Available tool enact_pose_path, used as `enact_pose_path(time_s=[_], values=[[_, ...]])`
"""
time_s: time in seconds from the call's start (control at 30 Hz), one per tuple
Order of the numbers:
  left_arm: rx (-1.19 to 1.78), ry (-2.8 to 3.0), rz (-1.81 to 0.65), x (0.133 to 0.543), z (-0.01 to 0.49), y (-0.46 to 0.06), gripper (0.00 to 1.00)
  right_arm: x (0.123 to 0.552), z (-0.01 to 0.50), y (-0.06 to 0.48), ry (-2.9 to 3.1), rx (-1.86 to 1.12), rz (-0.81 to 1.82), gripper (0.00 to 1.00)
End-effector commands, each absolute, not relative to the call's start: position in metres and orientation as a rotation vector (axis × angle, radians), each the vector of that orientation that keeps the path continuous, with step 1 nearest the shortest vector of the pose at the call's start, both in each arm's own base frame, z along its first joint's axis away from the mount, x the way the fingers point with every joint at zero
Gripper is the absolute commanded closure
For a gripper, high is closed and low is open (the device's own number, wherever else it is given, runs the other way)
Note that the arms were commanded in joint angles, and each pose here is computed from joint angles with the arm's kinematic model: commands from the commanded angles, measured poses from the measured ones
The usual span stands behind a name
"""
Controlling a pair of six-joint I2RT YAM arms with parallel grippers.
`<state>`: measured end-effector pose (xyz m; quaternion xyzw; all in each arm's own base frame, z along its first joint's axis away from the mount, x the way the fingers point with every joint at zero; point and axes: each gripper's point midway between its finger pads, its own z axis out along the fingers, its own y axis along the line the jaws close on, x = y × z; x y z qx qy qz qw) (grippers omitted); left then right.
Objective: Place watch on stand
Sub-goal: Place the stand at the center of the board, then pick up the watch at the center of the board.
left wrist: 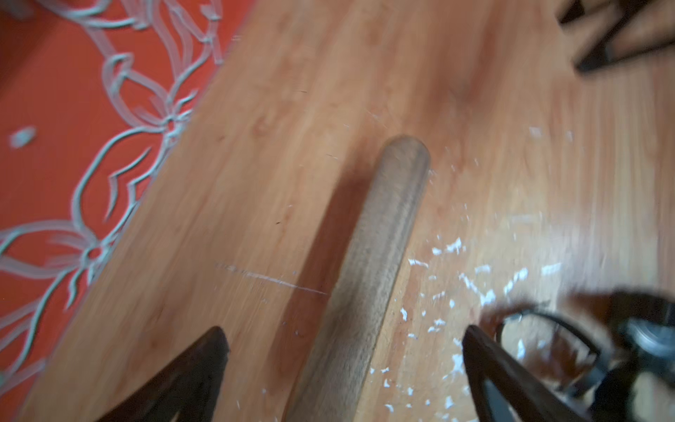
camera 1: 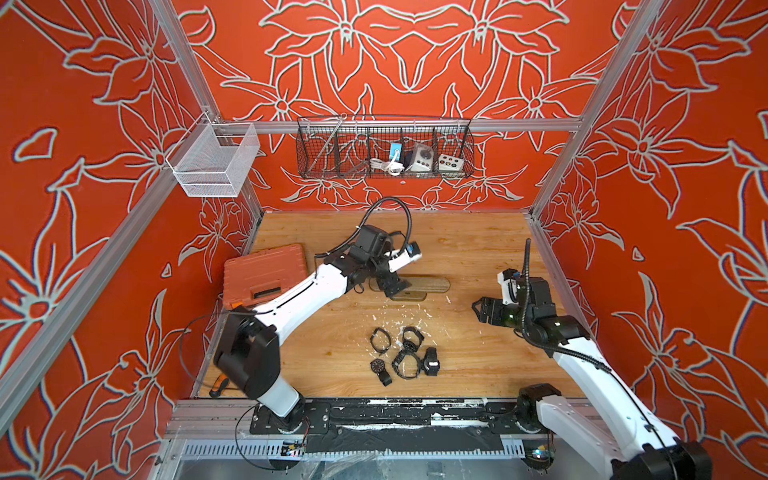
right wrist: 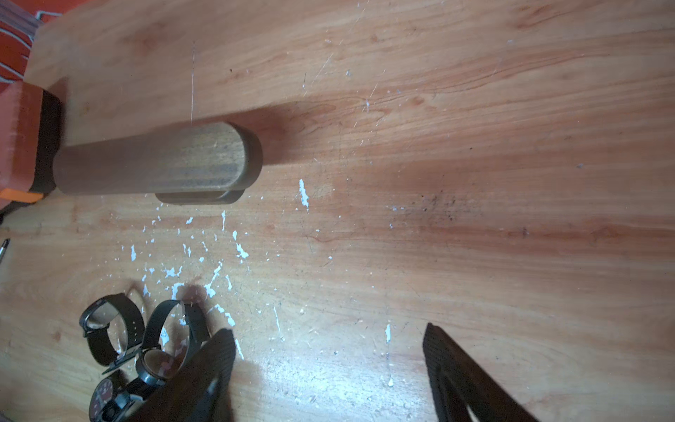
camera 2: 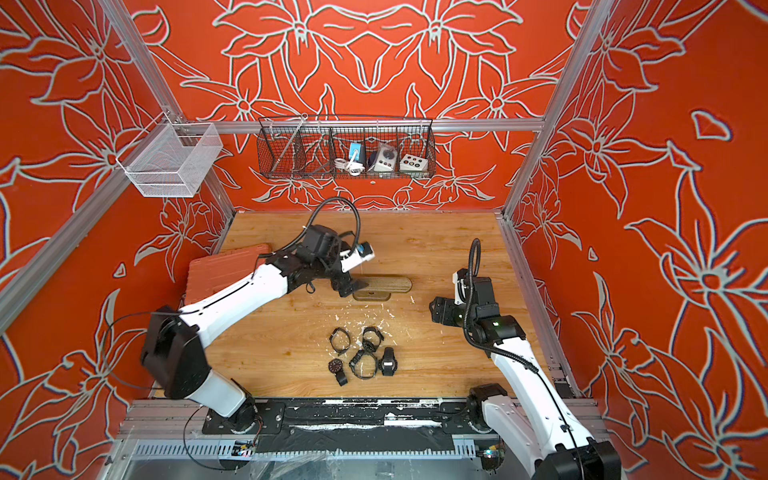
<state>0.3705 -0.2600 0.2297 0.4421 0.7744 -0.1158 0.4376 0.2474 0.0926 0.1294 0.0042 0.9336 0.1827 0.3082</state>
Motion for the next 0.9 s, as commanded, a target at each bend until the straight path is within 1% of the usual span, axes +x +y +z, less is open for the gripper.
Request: enact_pose_path(time_s=[0.0,0.1,0.2,0.3,0.5,0.63,0.73,0.87], values=[[0.301,2.033,-0.290,0.398,0.279,-0.206,0.02,0.248,0.138,0.099,2.468,-0.040,0.468,0.16],[-0.012,2.079,-0.241,0.375,0.277,-0.161,0.02,0.246,0.140,0.105,2.477,-0.081,0.461,0.19],[-0.211,2.131,-0.300,0.344,0.258,-0.136,0.02,0.244,0.138,0.111,2.491,-0.110,0.452,0.21],[-0.262,2.196,-0.437,0.312,0.224,-0.134,0.02,0.241,0.134,0.119,2.516,-0.151,0.452,0.25],[-0.370,2.300,-0.483,0.248,0.148,-0.108,0.02,0.231,0.121,0.143,2.572,-0.262,0.445,0.33],[-0.390,2.257,-0.507,0.233,0.130,-0.098,0.02,0.227,0.118,0.167,2.579,-0.311,0.470,0.36],[-0.338,2.212,-0.544,0.233,0.137,-0.101,0.02,0.223,0.112,0.183,2.589,-0.353,0.473,0.37],[-0.271,2.225,-0.533,0.236,0.138,-0.107,0.02,0.216,0.098,0.204,2.630,-0.425,0.447,0.40]])
